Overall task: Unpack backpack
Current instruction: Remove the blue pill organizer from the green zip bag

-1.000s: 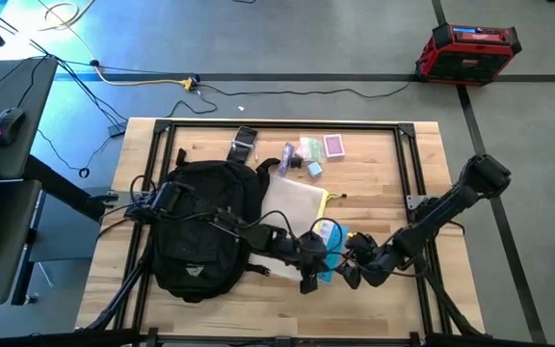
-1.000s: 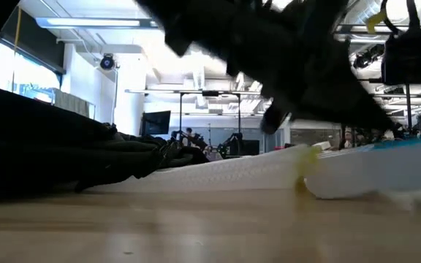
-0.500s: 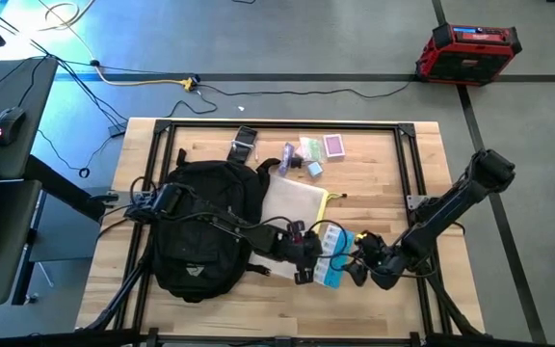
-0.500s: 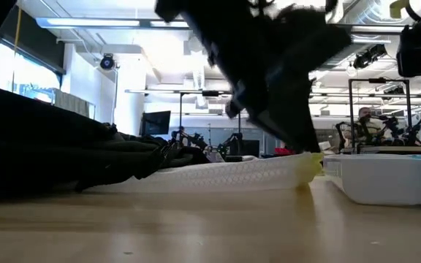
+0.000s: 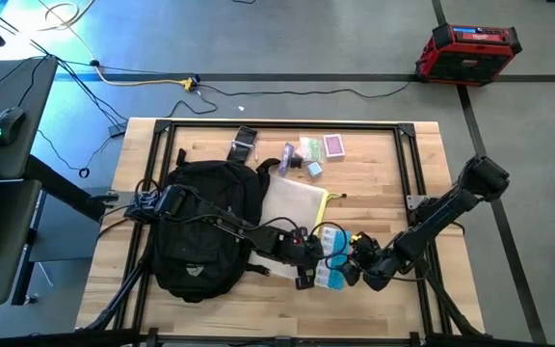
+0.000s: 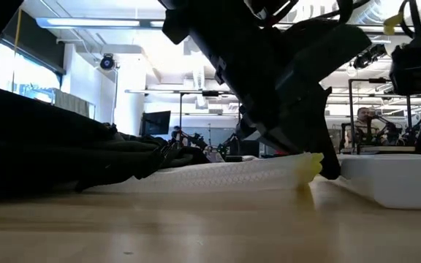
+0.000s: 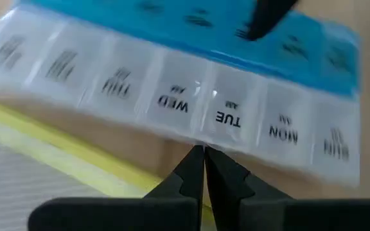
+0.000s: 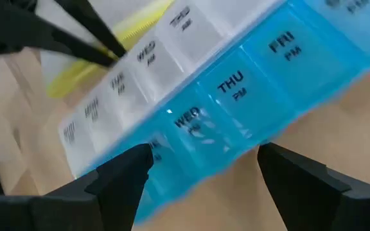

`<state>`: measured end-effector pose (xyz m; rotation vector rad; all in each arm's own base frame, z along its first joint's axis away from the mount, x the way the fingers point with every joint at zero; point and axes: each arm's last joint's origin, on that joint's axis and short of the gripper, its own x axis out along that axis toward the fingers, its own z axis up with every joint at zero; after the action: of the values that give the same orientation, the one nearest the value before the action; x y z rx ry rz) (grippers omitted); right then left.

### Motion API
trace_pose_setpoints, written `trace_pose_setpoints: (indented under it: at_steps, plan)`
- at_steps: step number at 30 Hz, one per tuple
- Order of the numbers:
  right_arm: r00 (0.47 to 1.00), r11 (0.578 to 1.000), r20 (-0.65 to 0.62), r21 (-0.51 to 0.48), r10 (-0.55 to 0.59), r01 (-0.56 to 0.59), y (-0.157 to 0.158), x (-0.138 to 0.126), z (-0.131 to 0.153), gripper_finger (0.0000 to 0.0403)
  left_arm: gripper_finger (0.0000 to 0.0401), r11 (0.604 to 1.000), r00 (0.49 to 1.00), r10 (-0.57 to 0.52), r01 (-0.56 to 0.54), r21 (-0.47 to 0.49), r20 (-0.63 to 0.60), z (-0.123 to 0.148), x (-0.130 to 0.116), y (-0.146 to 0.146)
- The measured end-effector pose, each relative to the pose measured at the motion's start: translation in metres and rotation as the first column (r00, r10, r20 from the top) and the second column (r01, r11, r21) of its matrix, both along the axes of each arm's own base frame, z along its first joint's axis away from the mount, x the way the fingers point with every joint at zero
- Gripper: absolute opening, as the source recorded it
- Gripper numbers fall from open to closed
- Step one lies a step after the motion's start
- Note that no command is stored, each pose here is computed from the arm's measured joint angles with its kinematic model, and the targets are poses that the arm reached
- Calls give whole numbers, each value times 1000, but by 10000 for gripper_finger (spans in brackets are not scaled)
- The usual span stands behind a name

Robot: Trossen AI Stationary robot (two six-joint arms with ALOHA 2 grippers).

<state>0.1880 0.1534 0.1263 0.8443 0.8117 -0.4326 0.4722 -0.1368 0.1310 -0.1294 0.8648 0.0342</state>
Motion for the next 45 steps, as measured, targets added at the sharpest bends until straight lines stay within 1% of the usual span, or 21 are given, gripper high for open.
trace_pose_setpoints:
  at_steps: [2, 4, 7, 10, 12, 14, 16, 21, 23, 25, 29, 30, 32, 34, 37, 40, 43, 45]
  plan:
    - [1000, 1000, 19, -1, -13, 13, -2, 3, 1, 280, 0, 1000, 1000, -3, 3, -17, 17, -1, 2, -2]
    - [999, 1000, 27, 2, -26, 26, -4, 6, 1, 280, 0, 1000, 1000, -4, 5, -27, 7, -3, 2, -1]
    - [999, 1000, 47, 1, -16, 16, -5, 8, 3, 280, 0, 1000, 1000, -3, 3, -25, -3, -6, 2, 0]
    - [996, 999, 91, 38, 7, -10, -2, 12, 9, 280, 0, 1000, 1000, 14, -14, -11, 6, -7, 3, 2]
    - [989, 996, 144, 74, 34, -45, 2, 16, 15, 280, 0, 999, 999, 34, -34, -1, 22, -5, 5, 6]
    - [982, 994, 171, 61, 75, -86, 4, 18, 17, 280, 0, 999, 999, 44, -44, 2, 24, -5, 6, 9]
    - [979, 993, 185, 62, 90, -103, 5, 19, 18, 280, 0, 999, 999, 47, -47, 1, 20, -5, 6, 11]
    - [987, 998, 154, 28, 49, -54, -2, 20, 14, 275, 0, 999, 999, 45, -45, -2, 27, -5, 7, 11]
    - [989, 999, 145, 15, 41, -44, -4, 21, 13, 259, 0, 999, 999, 44, -44, -2, 26, -5, 7, 11]
    - [990, 999, 132, 2, 39, -40, -6, 21, 12, 227, 0, 999, 999, 42, -42, -2, 26, -5, 6, 10]
    - [992, 999, 119, -1, 34, -34, -7, 19, 12, 120, 0, 1000, 999, 25, -26, 10, 22, 1, 4, 8]
    - [992, 999, 117, 1, 44, -45, -7, 18, 13, 113, 0, 999, 999, 29, -29, 21, 13, 4, 3, 7]
    - [990, 998, 121, -14, 70, -69, -6, 16, 16, 113, 0, 999, 1000, 25, -25, 33, 8, 13, 2, 4]
    - [986, 997, 146, -25, 82, -79, -6, 12, 24, 113, 0, 996, 999, 32, -31, 84, -5, 25, -4, 1]
    - [980, 998, 193, -57, 49, -39, -14, 4, 42, 113, 0, 985, 998, 46, -53, 165, 48, 49, -12, -8]
    - [976, 989, 216, -137, -23, 54, -34, -9, 61, 113, 0, 971, 994, 40, -61, 231, 97, 71, -23, -21]
    - [962, 966, 244, -193, -121, 170, -61, -22, 79, 113, 0, 959, 994, 24, -53, 280, 107, 80, -31, -32]
    - [948, 939, 247, -226, -201, 258, -82, -29, 86, 113, 0, 955, 995, 17, -45, 294, 99, 80, -35, -38]
